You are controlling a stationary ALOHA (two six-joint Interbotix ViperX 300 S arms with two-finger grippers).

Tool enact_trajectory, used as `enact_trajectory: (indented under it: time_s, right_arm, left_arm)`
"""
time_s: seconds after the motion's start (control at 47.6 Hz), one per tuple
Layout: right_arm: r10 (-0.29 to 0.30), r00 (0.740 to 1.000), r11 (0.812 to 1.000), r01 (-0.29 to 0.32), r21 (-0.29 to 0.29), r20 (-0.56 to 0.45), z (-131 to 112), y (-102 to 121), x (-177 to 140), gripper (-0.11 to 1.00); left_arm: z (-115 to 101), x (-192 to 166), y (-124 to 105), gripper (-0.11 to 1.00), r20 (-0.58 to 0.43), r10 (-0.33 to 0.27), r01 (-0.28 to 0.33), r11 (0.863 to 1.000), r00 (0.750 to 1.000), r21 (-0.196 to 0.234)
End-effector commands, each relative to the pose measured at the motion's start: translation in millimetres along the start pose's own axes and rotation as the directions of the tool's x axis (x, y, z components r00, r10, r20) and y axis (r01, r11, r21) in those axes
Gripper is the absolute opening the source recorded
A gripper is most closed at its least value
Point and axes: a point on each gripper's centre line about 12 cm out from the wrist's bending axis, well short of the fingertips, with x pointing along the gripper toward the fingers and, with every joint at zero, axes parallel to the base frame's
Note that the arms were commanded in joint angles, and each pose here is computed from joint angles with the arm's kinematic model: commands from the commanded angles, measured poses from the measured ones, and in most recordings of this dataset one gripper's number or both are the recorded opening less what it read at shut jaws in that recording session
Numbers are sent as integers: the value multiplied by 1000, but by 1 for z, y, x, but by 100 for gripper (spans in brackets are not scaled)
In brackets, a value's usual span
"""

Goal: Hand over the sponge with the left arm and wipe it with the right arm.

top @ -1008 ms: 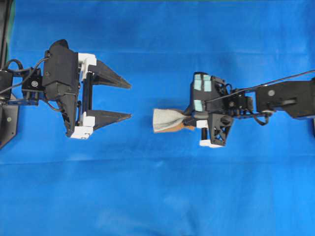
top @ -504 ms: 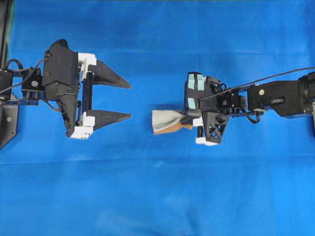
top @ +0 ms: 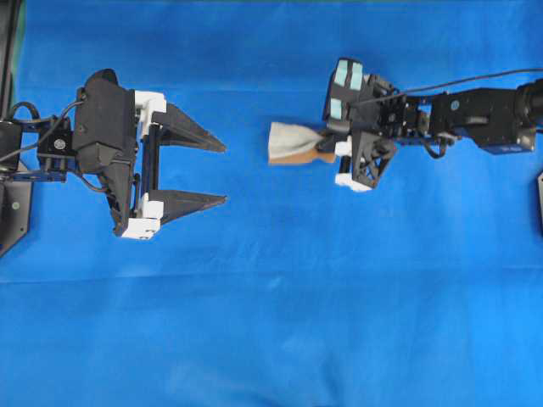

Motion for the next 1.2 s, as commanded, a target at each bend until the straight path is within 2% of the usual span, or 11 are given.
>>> enact_trajectory:
  time_s: [0.0,0.21,0.525,0.714,0.966,1.05,1.175]
  right_arm:
    - [-14,999,1000,14,5,33,9,-8,-5,20]
    - [17,1000,1000,-17,-3,25,8,9,-4,20]
    - [163,987,986,-163,-43,0,-2,90,-8,20]
    - [213,977,976,-213,-43,-16,-7,118,-14,20]
    - [216,976,975,-218,-50,-42,-7,123,-15,20]
    - [203,978,978,-205,-45,-39,-6,116,-13,20]
    - [161,986,986,-162,-31,-31,-1,92,-9,20]
  left_arm:
    - [9,-2,-1,81,32,-3,3,1000,999,0]
    - [9,-2,-1,81,32,-3,3,1000,999,0]
    - [9,-2,-1,81,32,-3,3,1000,999,-1]
    - [9,-2,-1,81,32,-3,3,1000,999,0]
    - [8,-1,-1,81,31,-3,3,1000,1000,0]
    - [9,-1,-1,81,32,-3,3,1000,999,-3]
    - [8,-1,-1,81,29,-3,3,1000,1000,0]
